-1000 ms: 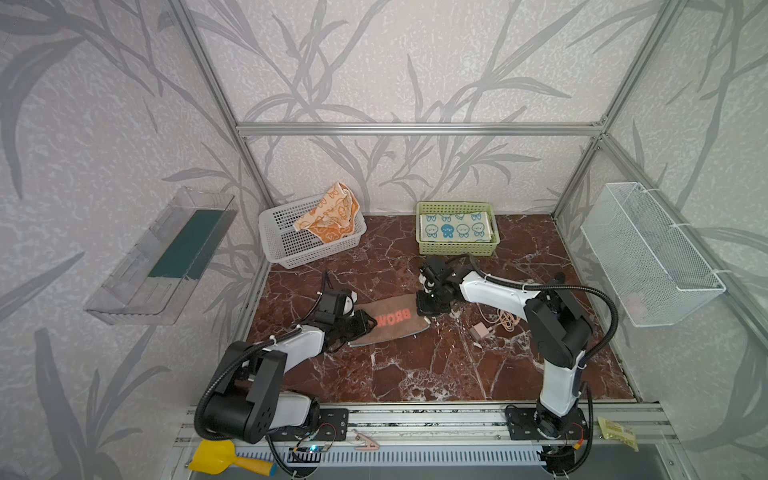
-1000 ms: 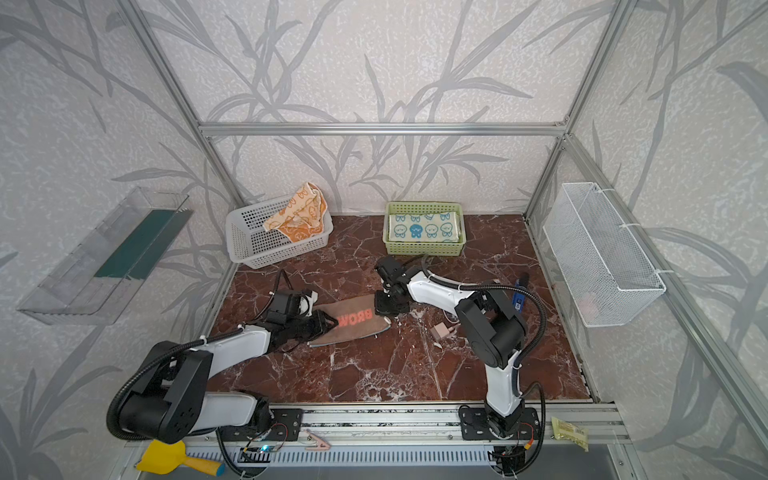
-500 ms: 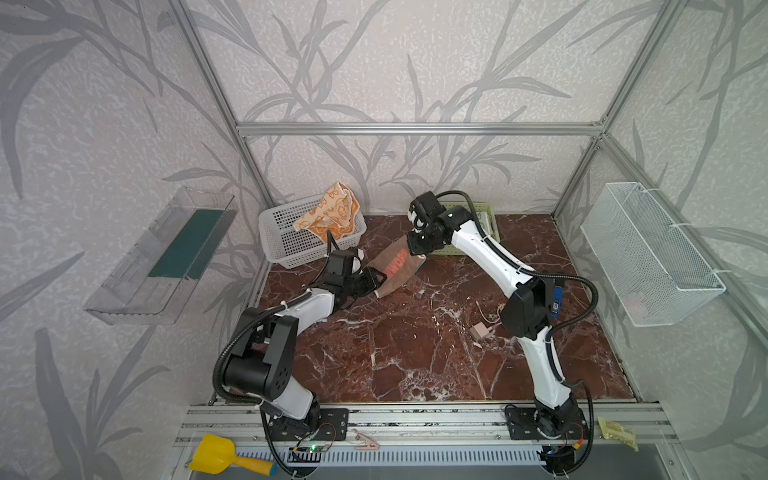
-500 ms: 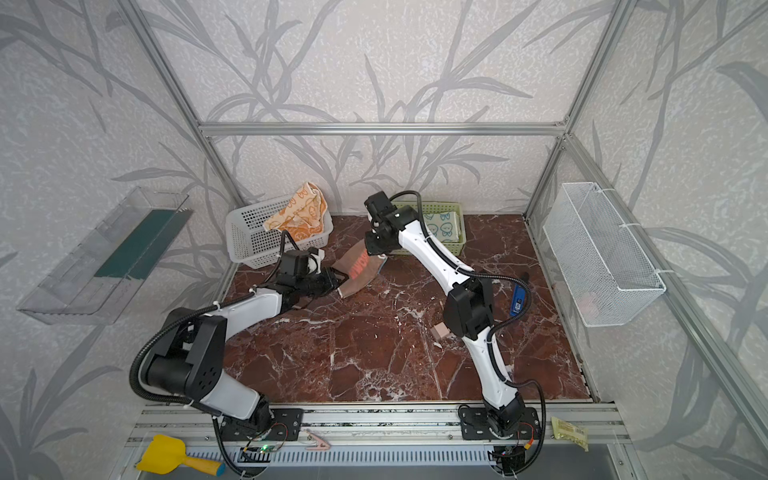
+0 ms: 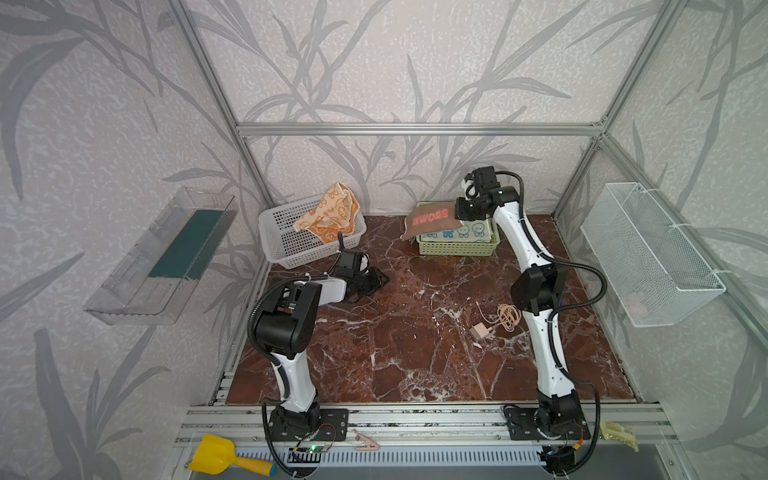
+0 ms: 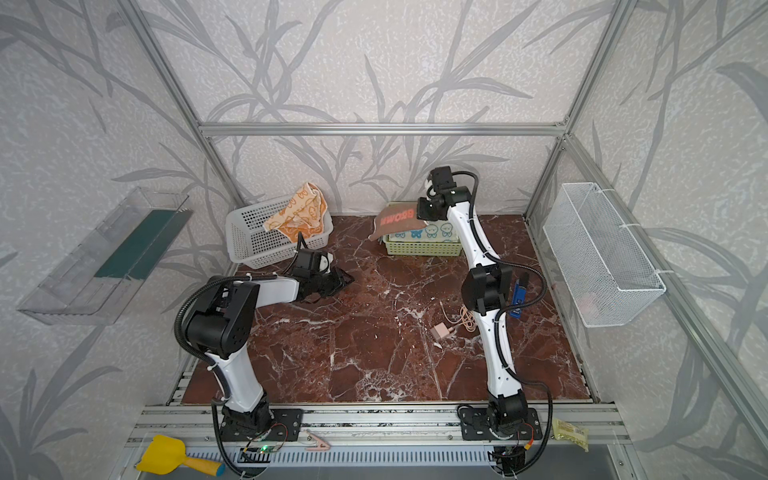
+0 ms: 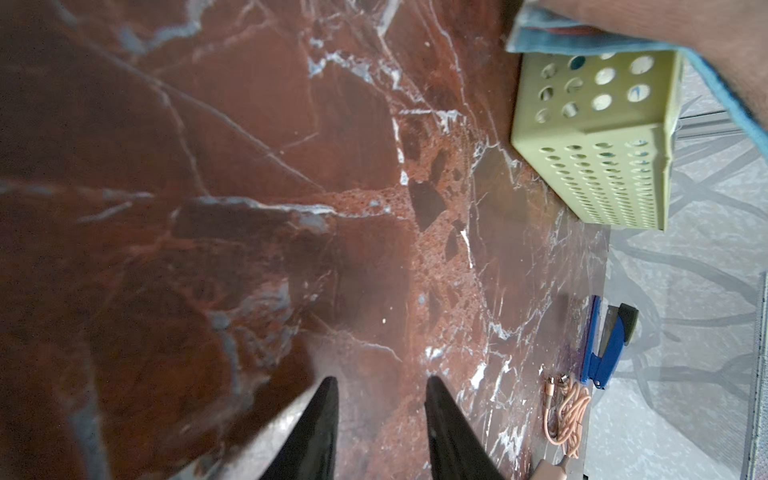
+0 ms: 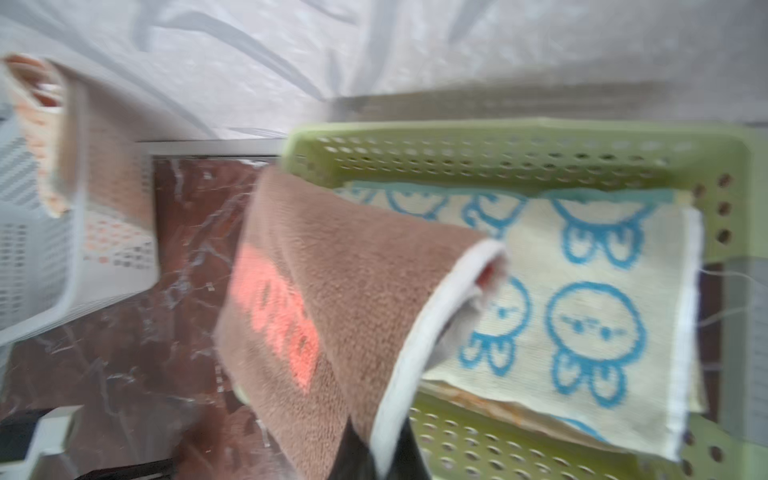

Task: Fold and stack the towels
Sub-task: 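Carry the brown towel with the right gripper onto the green basket stack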

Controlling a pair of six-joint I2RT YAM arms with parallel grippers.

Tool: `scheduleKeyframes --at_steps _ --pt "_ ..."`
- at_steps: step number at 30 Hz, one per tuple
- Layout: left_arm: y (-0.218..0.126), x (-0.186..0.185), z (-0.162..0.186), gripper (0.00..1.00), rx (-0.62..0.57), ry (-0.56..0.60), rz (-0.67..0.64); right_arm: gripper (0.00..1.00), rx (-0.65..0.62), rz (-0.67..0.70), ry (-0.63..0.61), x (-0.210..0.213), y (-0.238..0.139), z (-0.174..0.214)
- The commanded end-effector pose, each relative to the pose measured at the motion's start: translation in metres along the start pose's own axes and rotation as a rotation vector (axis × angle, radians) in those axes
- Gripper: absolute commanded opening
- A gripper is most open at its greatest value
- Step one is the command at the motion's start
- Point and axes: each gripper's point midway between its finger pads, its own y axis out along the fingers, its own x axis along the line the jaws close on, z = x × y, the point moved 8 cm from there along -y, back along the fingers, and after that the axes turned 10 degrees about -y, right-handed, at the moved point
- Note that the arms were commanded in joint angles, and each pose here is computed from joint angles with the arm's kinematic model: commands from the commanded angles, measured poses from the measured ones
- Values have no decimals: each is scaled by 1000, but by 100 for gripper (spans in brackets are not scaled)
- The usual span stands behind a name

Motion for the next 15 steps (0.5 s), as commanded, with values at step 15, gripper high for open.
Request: scheduleKeyframes --at_steps 15 --pt "-3 -2 -1 37 -3 18 -44 0 56 168 -54 -71 4 10"
